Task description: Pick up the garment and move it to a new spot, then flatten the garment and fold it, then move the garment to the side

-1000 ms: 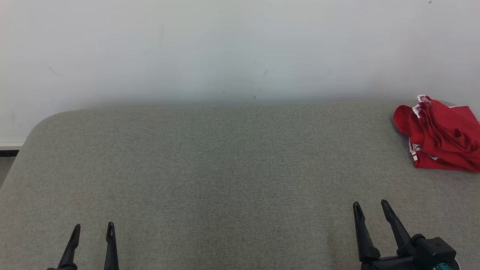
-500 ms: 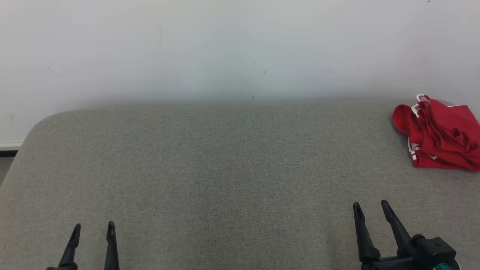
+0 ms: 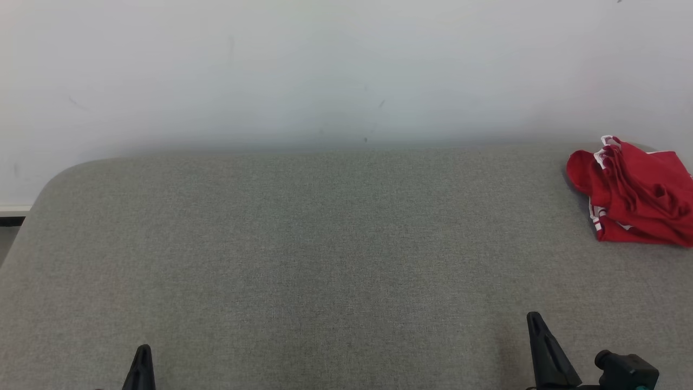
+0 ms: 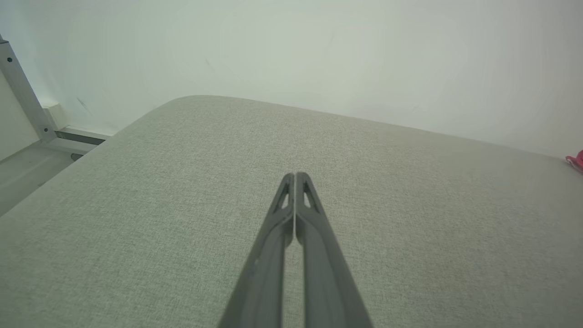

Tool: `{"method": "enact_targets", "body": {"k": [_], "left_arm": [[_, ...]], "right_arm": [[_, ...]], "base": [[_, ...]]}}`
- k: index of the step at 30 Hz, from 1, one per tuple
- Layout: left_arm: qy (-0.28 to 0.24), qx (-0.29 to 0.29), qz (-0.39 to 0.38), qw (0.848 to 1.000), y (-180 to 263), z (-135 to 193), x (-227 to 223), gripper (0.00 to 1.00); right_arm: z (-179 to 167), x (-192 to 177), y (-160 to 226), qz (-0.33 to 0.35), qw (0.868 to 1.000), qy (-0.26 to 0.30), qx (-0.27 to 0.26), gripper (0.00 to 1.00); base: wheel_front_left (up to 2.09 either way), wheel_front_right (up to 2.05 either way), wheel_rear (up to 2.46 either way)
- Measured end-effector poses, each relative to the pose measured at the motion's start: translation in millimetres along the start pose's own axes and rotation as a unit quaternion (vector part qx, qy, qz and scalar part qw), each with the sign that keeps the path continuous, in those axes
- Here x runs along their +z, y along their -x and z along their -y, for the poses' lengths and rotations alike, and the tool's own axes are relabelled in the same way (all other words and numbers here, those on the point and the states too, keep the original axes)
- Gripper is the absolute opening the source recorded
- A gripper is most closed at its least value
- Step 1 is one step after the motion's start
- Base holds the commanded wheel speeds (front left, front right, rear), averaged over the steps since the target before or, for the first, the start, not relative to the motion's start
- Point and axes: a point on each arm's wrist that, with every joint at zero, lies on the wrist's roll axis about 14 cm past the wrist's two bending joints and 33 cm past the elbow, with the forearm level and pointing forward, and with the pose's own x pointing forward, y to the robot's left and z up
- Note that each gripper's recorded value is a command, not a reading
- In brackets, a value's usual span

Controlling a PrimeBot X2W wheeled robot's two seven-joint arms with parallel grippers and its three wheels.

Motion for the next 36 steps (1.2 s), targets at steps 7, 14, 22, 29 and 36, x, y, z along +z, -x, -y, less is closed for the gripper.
{"method": "enact_targets", "body": {"k": [7, 14, 22, 29, 36], "left_arm": [[0.068, 0.007, -0.006, 0.998, -3.6, -0.6, -0.4, 0.00], [0.131, 0.012, -0.009, 0.991, -7.6, -0.1, 0.2, 0.00], [0.195, 0.015, -0.013, 0.981, -11.6, 0.4, 0.3, 0.00], [0.244, 0.017, -0.017, 0.970, -14.6, 1.0, -0.1, 0.00], [0.294, 0.016, -0.018, 0.955, -18.2, 2.8, 1.1, 0.00]], "right_arm": [[3.5, 0.8, -4.2, -0.001, 0.998, -0.063, -0.011, 0.00], [6.2, 1.6, -8.3, -0.001, 0.992, -0.123, -0.020, 0.00], [7.8, 2.9, -12.9, 0.000, 0.982, -0.184, -0.027, 0.00], [9.1, 3.7, -16.5, 0.001, 0.972, -0.232, -0.031, 0.00], [9.7, 4.6, -19.8, 0.003, 0.960, -0.279, -0.033, 0.00]], "base": [[0.00, 0.00, 0.00], [0.00, 0.00, 0.00], [0.00, 0.00, 0.00], [0.00, 0.00, 0.00], [0.00, 0.00, 0.00]]}}
